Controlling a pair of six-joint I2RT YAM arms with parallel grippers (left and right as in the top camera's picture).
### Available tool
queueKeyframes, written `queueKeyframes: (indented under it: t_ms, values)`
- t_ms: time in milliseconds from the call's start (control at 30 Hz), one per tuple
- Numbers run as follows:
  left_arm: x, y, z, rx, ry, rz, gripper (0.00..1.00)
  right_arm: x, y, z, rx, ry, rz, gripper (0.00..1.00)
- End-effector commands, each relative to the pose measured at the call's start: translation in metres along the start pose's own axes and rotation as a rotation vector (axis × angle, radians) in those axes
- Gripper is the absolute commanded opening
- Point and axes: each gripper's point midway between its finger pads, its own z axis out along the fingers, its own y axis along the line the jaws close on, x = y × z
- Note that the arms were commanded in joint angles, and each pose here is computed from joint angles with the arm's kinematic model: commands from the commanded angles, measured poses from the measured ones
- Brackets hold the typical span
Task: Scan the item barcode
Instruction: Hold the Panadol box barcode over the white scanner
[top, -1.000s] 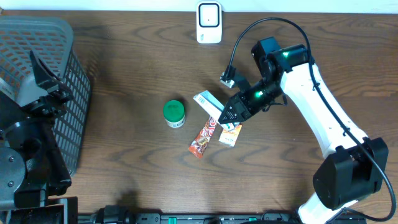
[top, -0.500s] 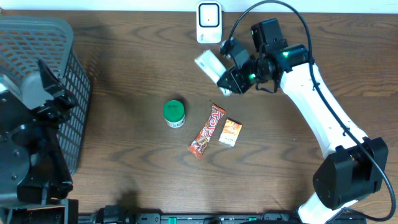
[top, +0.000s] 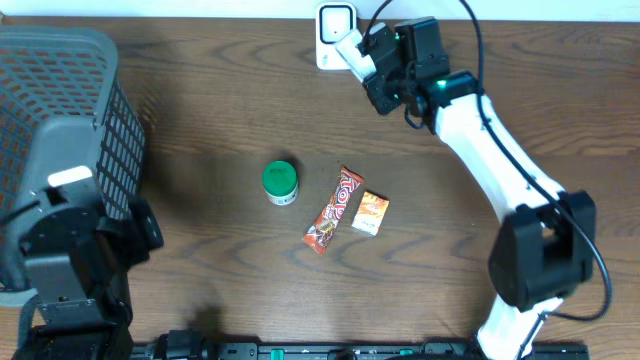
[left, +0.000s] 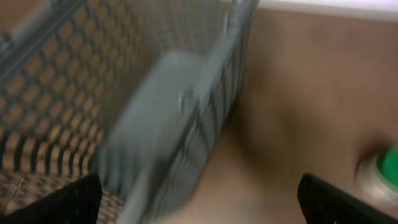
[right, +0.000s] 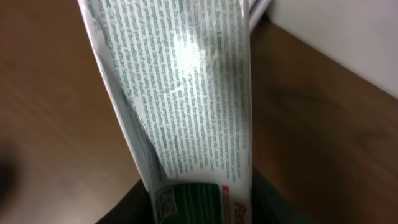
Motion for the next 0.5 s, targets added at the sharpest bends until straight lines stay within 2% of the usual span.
queueKeyframes:
  t_ms: [0,233,467]
  values:
    - [0.026,0.004,-0.002,-0.012,0.098,0.033,0.98,0.003,-0.023,0.022,0.159,0.018,-0.077,0.34]
    - [0.067,0.009,-0.01,-0.023,0.27,0.096,0.98,-0.029,-0.055,0.035,0.388,-0.095,-0.178,0.35]
    - [0.071,0.01,-0.011,-0.024,0.285,0.101,0.98,-0.054,-0.057,0.056,0.479,-0.209,-0.324,0.35]
